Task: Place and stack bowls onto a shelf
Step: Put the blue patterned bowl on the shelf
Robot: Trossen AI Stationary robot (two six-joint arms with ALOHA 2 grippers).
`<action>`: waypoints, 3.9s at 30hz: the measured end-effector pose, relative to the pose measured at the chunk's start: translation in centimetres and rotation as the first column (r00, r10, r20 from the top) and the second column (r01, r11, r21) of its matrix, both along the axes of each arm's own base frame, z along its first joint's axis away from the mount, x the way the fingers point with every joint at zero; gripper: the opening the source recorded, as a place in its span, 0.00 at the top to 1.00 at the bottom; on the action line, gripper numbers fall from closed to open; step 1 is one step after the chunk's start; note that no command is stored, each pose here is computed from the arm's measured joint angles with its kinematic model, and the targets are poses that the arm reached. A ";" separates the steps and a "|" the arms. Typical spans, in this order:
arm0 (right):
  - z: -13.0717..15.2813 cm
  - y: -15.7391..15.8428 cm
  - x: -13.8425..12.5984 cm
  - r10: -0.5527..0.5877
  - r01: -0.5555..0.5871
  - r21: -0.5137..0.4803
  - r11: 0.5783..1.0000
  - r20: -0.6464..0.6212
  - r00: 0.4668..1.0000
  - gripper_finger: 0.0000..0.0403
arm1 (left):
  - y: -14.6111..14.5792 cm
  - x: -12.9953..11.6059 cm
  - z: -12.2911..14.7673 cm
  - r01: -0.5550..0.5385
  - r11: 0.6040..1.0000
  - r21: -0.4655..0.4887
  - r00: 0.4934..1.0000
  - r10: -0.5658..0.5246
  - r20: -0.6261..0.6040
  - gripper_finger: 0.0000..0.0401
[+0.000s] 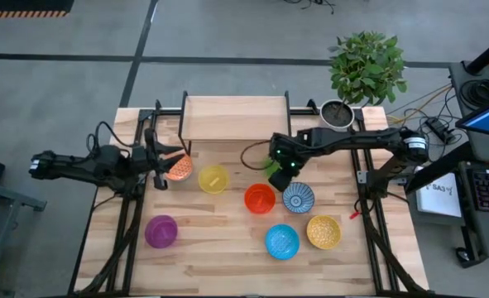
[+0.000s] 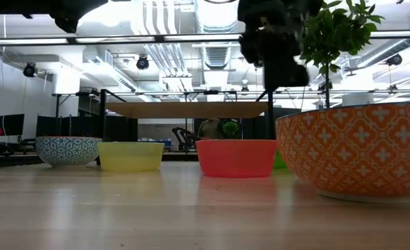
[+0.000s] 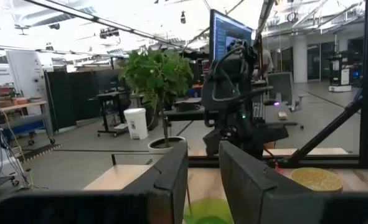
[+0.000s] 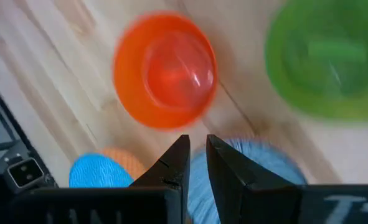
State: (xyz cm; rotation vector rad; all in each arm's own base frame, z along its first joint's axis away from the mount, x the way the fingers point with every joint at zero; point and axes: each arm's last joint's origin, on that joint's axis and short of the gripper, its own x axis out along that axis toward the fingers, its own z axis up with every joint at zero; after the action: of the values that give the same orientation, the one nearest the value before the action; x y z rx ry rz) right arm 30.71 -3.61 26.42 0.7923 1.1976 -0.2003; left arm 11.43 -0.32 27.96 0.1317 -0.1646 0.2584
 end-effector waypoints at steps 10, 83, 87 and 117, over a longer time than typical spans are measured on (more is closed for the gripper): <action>-1.1 1.6 -0.4 -0.013 0.017 0.029 0.999 -0.106 0.994 0.89 | 0.0 0.1 0.2 0.001 1.000 -0.002 1.000 -0.001 -0.002 0.81; -8.3 10.6 3.9 -0.004 -0.136 -0.268 0.954 -0.464 0.886 0.68 | 0.0 0.2 0.5 0.001 1.000 0.000 1.000 -0.001 0.005 0.81; -8.3 10.7 3.9 -0.002 -0.136 -0.266 0.954 -0.459 0.888 0.84 | 0.0 0.2 0.5 0.001 1.000 0.000 1.000 -0.001 0.006 0.81; 7.0 10.8 3.9 0.435 -0.436 -0.247 0.865 -0.060 0.898 0.97 | 0.0 0.2 0.5 0.001 1.000 0.000 1.000 -0.001 0.011 0.81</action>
State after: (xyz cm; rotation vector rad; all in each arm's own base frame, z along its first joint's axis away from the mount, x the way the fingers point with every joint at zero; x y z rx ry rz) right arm 34.64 7.18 33.39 0.2806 1.2916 0.0205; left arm 11.59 -0.34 28.50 0.1299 -0.1755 0.2583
